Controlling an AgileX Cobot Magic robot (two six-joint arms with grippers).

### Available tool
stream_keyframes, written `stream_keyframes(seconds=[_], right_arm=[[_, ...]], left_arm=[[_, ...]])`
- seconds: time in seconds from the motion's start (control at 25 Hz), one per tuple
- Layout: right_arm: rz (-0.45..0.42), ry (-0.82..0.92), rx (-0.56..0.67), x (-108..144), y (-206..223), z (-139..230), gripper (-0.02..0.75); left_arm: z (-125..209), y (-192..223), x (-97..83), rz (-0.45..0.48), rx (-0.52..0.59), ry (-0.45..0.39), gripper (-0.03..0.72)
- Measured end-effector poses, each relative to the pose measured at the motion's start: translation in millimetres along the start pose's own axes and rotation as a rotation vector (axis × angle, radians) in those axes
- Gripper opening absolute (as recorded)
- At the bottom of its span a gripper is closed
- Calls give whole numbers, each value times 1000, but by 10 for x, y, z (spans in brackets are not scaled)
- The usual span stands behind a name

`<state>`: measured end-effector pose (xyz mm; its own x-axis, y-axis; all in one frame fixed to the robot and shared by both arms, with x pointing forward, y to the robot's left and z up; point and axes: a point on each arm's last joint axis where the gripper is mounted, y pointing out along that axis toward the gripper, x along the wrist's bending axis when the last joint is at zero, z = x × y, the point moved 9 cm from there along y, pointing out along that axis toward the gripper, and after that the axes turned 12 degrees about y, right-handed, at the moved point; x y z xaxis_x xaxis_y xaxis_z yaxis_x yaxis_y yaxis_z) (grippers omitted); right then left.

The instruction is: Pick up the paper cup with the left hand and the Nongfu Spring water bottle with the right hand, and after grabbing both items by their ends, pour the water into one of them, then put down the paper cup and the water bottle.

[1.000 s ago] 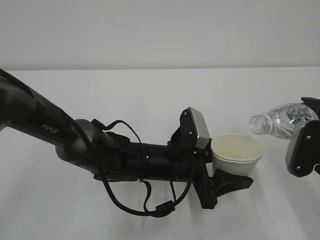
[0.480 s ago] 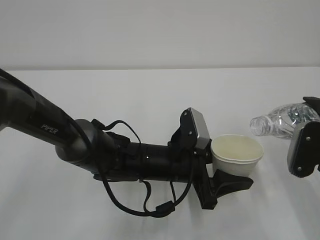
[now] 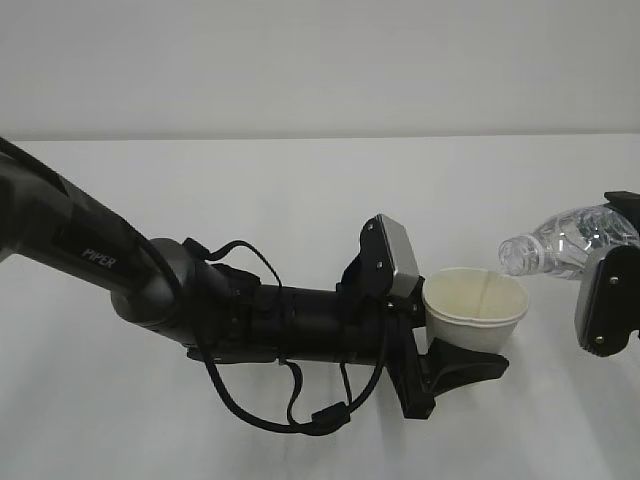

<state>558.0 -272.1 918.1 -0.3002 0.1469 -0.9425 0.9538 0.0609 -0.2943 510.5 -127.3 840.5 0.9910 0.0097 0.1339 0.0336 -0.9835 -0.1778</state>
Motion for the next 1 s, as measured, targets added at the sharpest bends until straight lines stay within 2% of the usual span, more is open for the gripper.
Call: stream_keyframes(seconds=[1.0], right_arm=[[0, -27, 0, 0, 0, 0, 401]], left_arm=[[-13, 0, -4, 2, -7, -2, 452]])
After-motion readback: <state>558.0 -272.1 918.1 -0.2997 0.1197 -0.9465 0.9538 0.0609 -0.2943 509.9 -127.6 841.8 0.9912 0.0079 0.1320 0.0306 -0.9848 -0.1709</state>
